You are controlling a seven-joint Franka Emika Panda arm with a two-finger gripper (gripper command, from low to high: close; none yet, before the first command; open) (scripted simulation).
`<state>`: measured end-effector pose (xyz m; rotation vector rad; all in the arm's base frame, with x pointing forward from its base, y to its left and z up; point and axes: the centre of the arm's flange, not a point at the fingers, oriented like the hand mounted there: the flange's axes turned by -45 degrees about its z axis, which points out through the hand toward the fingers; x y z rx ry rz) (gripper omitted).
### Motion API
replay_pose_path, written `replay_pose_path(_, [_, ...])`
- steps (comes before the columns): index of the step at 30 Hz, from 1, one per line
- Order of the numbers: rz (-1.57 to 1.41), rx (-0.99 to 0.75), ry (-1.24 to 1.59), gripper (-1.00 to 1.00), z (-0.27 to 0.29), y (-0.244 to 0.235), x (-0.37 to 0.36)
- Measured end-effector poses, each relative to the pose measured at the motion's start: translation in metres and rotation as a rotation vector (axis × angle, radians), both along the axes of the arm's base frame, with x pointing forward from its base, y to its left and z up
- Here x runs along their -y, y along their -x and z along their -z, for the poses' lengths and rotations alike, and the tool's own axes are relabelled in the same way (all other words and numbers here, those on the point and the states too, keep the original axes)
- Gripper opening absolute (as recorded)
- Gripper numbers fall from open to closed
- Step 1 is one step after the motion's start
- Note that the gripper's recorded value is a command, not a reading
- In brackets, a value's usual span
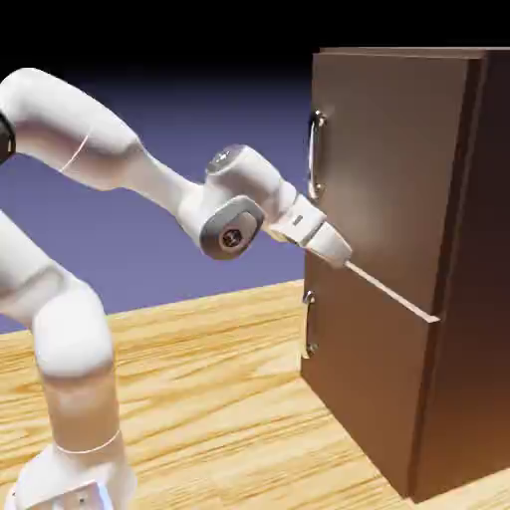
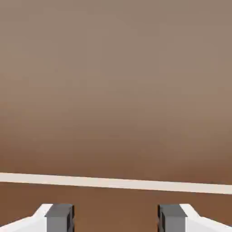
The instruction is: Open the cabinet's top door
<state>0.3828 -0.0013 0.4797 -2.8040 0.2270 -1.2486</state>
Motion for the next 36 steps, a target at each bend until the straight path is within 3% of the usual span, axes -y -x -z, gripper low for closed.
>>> replay_pose_path(18, [0.768, 0.276, -1.07, 0.0, -0.101, 0.064, -0.004])
replay_pose_path(36, [1.07, 0.341, -2.186, 0.0, -0.112, 0.093, -0.069])
